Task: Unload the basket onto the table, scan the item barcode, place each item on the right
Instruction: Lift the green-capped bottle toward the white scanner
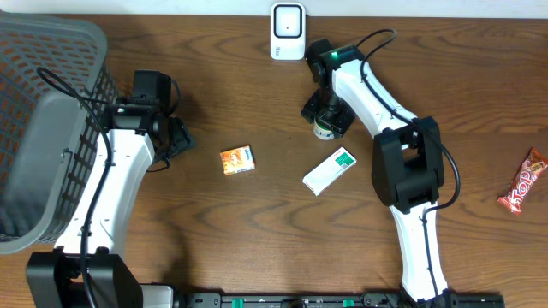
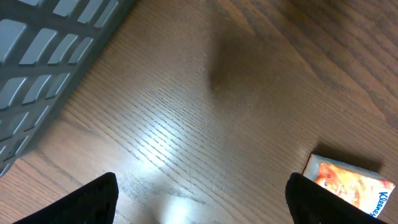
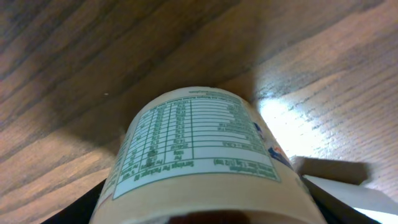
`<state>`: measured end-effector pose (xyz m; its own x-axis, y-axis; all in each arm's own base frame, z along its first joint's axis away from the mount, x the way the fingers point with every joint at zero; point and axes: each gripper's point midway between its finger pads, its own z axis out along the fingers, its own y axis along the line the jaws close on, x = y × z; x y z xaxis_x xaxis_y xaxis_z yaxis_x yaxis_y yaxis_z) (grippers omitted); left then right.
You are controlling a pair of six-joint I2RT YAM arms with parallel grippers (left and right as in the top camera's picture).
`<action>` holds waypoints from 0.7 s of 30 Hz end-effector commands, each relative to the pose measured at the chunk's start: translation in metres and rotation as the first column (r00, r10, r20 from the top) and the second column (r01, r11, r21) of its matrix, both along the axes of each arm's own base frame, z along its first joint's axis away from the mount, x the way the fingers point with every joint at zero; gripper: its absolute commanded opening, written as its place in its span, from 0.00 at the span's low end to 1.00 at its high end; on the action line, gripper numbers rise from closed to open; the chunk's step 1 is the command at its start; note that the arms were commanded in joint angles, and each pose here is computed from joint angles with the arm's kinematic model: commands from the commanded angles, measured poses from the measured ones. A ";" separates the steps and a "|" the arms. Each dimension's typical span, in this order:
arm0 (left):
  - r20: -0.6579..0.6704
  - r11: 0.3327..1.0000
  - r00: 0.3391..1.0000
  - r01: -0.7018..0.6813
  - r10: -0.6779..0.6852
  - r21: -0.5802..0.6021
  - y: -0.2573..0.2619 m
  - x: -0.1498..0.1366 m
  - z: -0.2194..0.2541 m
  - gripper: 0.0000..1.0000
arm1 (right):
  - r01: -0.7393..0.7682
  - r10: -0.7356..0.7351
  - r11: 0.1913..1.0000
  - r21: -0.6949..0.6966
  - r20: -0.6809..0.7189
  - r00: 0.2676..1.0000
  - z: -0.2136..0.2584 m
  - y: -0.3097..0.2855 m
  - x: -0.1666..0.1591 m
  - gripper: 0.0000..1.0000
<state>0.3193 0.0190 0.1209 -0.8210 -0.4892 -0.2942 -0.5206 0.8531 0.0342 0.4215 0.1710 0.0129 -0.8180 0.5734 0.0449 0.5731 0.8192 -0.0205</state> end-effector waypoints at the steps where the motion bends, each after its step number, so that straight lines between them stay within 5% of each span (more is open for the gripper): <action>1: -0.009 1.000 1.000 -0.003 0.004 0.014 0.003 -0.002 -0.002 0.86 | -0.128 0.128 0.992 -0.002 0.010 0.992 -0.009 -0.001 0.007 0.65; 11: -0.009 1.000 1.000 -0.003 0.004 0.014 0.003 -0.002 -0.002 0.86 | -0.461 0.460 0.887 0.024 0.019 0.888 -0.009 0.003 0.006 0.61; 21: -0.009 1.000 1.000 -0.003 0.004 0.014 0.003 -0.002 -0.002 0.86 | -0.464 0.503 0.807 0.364 -0.012 0.864 0.031 0.030 -0.026 0.53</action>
